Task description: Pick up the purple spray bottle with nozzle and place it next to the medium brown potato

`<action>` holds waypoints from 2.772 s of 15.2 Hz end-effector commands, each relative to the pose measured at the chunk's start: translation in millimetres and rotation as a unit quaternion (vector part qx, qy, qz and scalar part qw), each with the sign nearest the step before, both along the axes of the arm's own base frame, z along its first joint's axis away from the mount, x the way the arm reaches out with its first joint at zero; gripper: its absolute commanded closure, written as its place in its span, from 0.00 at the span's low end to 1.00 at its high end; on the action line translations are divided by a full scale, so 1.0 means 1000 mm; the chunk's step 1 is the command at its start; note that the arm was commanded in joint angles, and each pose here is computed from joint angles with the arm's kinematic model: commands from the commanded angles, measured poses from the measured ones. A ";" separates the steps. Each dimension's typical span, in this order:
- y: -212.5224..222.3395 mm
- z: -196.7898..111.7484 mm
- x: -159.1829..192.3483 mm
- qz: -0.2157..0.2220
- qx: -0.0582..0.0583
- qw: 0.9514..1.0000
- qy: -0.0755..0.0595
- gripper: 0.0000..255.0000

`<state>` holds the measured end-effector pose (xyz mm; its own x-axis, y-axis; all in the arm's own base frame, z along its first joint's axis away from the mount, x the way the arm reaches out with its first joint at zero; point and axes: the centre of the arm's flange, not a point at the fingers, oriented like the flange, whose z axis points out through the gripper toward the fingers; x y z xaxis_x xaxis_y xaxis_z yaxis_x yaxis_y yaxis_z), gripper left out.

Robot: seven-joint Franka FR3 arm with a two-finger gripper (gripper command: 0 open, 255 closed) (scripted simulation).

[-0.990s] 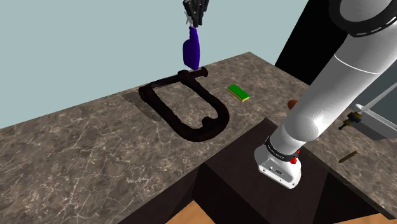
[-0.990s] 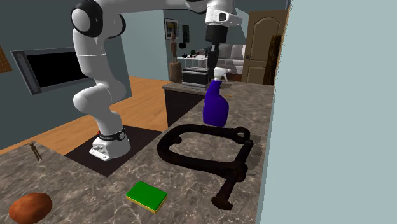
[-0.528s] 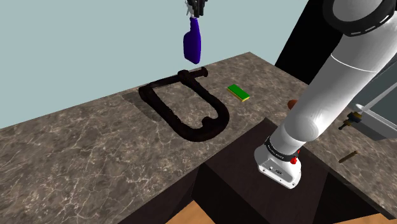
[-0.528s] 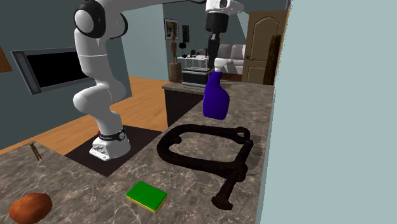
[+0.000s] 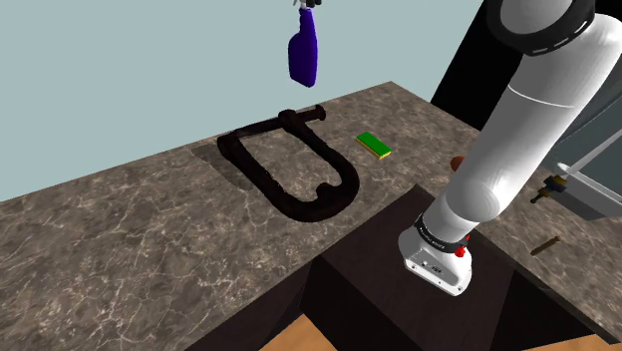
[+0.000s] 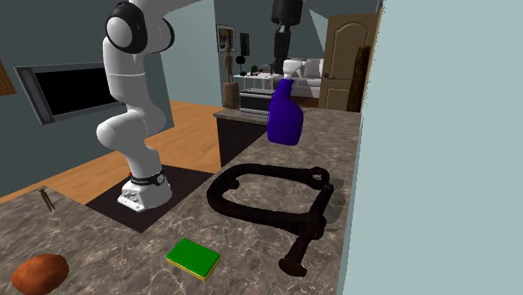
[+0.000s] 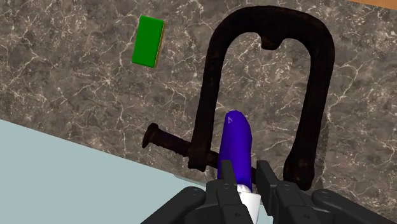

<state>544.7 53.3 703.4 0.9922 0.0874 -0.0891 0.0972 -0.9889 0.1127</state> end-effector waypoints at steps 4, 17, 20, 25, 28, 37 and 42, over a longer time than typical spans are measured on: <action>0.000 0.027 0.000 0.000 0.000 1.000 0.000 1.00; -0.079 0.037 -0.122 0.000 0.000 1.000 0.000 1.00; -0.100 0.037 -0.155 0.000 0.000 1.000 0.000 1.00; -0.136 0.037 -0.210 0.000 0.000 1.000 0.000 1.00; -0.158 0.037 -0.244 0.000 0.000 1.000 0.000 1.00; -0.223 0.038 -0.343 0.000 0.000 1.000 0.000 1.00; -0.259 0.038 -0.399 0.000 0.000 1.000 0.000 1.00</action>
